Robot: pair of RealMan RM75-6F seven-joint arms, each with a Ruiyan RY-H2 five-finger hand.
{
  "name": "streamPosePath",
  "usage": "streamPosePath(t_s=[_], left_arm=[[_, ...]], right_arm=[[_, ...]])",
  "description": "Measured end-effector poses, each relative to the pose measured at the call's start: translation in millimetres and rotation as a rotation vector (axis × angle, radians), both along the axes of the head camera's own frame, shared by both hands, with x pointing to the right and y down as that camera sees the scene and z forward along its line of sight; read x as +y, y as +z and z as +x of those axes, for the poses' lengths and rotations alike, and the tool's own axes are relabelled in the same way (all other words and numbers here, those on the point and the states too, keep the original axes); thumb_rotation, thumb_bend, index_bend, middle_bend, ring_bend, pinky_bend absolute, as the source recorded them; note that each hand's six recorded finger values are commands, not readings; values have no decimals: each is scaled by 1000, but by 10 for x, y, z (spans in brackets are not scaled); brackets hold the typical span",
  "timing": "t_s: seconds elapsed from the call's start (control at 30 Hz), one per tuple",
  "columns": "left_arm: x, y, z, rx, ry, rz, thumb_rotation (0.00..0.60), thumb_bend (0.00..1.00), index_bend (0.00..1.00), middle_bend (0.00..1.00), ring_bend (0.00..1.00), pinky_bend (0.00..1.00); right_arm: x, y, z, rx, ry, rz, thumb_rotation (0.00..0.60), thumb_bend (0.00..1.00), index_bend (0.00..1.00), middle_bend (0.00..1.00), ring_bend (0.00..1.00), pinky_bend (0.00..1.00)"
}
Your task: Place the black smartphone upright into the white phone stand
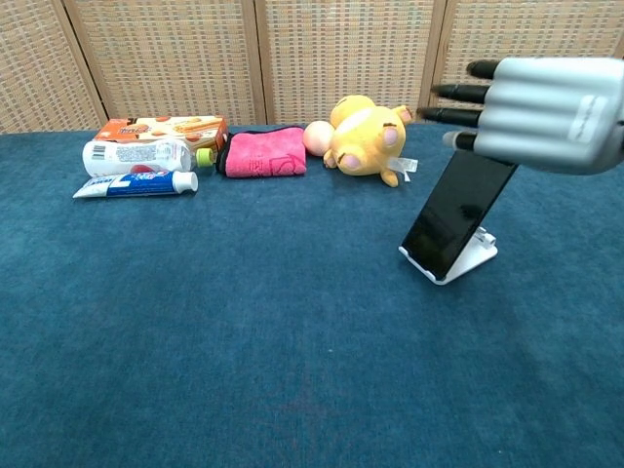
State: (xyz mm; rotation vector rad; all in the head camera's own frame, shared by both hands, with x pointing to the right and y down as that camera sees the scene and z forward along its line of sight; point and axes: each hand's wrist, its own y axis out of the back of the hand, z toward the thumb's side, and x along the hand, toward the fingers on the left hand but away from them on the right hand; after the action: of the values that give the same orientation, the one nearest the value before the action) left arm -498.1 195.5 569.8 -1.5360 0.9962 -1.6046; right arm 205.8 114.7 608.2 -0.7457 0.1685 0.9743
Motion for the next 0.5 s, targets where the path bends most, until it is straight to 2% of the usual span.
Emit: streamPosePath(t_s=[0.07, 0.13, 0.33, 0.5], left_arm=[[6, -34, 1, 11, 2, 8, 600, 0, 0, 0, 0, 0], [16, -65, 2, 20, 6, 16, 600, 0, 0, 0, 0, 0], [90, -112, 49, 31, 46, 35, 600, 0, 0, 0, 0, 0], [189, -88, 93, 33, 95, 47, 600, 0, 0, 0, 0, 0]], right_arm=[[4, -113, 116, -58, 55, -4, 600, 70, 135, 0, 0, 157], [24, -234, 296, -136, 136, -16, 600, 0, 98, 0, 0, 120], [245, -408, 946, -454, 480, -139, 600, 0, 18, 0, 0, 13], [536, -440, 1494, -743, 766, -243, 600, 0, 0, 0, 0, 0]])
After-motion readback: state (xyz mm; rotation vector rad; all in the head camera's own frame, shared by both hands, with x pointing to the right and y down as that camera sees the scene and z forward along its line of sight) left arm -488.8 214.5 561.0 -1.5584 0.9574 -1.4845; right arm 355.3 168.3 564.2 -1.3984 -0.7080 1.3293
